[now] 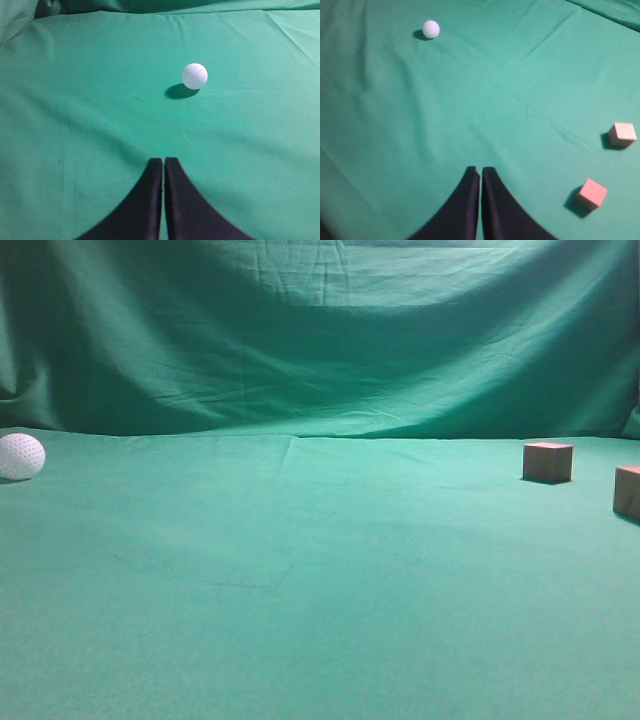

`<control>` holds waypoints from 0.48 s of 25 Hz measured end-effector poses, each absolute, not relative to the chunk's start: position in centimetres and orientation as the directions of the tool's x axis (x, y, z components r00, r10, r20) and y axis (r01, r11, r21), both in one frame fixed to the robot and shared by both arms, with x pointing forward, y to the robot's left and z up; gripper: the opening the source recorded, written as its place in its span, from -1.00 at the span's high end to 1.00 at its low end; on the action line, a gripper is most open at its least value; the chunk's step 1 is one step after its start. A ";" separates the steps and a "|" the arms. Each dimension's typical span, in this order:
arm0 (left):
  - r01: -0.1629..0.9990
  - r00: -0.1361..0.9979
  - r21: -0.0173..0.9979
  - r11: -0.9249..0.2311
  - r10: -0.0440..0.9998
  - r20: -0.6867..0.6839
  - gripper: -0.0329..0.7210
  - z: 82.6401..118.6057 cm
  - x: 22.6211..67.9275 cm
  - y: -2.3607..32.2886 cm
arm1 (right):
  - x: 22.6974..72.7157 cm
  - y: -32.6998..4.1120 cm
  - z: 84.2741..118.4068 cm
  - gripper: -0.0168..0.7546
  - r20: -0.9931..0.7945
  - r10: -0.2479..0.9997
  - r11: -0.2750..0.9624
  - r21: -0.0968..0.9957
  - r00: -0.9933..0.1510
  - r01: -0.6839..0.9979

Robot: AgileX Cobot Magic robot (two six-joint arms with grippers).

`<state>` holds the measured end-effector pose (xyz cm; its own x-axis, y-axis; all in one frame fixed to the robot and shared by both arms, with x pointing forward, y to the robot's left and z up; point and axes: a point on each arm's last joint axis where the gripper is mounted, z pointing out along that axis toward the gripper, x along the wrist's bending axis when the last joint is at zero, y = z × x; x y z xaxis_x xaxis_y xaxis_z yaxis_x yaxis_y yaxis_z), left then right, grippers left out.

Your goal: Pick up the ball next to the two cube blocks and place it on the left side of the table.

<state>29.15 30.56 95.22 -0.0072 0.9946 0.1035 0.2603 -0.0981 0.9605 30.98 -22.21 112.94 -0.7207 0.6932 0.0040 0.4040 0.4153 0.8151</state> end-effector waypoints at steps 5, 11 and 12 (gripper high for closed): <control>0.260 -0.007 0.961 -0.098 0.995 0.103 0.91 95.2 29.1 30.6 | 29.0 -25.1 109.6 0.96 -0.030 0.720 0.353 0.876 -0.694 0.328; 0.260 -0.007 0.961 -0.098 0.995 0.103 0.91 95.2 29.1 30.6 | 28.6 -27.2 104.7 0.96 -0.060 0.836 0.218 0.948 -0.545 0.230; 0.260 -0.007 0.961 -0.098 0.995 0.103 0.91 95.2 29.1 30.6 | 28.6 -27.5 103.8 0.96 -0.062 0.859 0.202 0.953 -0.508 0.225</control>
